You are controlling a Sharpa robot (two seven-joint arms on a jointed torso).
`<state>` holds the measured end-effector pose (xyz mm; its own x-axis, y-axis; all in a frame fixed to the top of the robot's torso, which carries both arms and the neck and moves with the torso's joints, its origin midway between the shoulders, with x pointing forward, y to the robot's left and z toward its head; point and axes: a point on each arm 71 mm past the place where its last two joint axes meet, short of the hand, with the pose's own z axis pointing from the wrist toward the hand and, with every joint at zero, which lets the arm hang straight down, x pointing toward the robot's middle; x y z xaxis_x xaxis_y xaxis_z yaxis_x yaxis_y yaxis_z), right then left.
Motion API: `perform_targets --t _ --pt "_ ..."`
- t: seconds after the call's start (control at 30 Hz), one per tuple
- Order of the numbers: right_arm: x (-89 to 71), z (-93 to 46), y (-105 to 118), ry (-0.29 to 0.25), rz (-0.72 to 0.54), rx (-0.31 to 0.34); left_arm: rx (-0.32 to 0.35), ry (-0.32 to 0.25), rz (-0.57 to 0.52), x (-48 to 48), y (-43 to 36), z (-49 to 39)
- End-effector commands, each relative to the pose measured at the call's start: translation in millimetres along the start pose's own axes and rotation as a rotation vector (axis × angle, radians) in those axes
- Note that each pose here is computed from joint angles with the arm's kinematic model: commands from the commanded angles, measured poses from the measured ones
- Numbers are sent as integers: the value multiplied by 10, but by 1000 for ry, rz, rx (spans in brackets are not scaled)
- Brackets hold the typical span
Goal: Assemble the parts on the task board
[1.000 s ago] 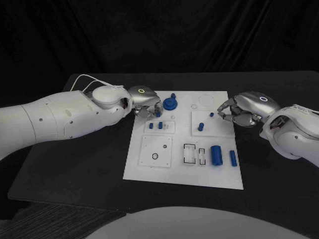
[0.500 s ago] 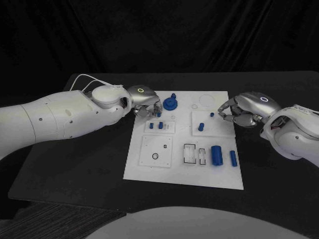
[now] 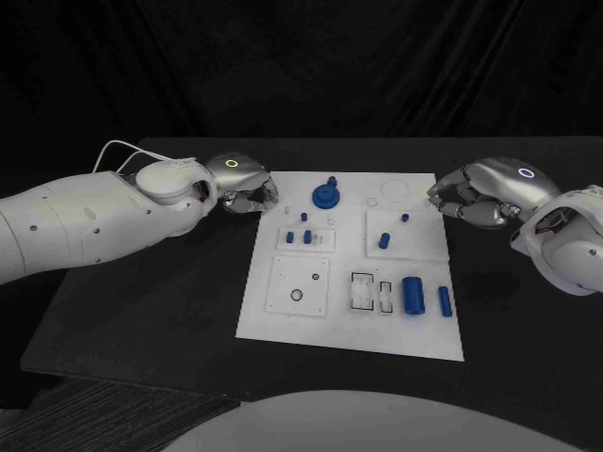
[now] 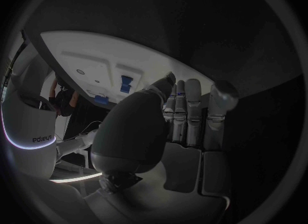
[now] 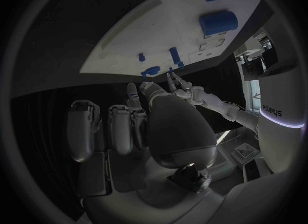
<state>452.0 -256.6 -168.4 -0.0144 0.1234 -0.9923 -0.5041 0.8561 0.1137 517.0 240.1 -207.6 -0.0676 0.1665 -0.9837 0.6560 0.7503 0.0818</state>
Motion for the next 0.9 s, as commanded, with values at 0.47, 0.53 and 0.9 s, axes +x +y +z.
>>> perform_targets --t 0.47,0.53,0.9 --pt "-599 362 173 -49 -171 -83 52 -415 -864 -304 129 -318" --pt "-578 414 194 -2 -232 -104 93 -436 -1061 -307 103 -307" --pt "-361 558 215 176 -331 -140 276 -472 -1501 -253 -60 -257"
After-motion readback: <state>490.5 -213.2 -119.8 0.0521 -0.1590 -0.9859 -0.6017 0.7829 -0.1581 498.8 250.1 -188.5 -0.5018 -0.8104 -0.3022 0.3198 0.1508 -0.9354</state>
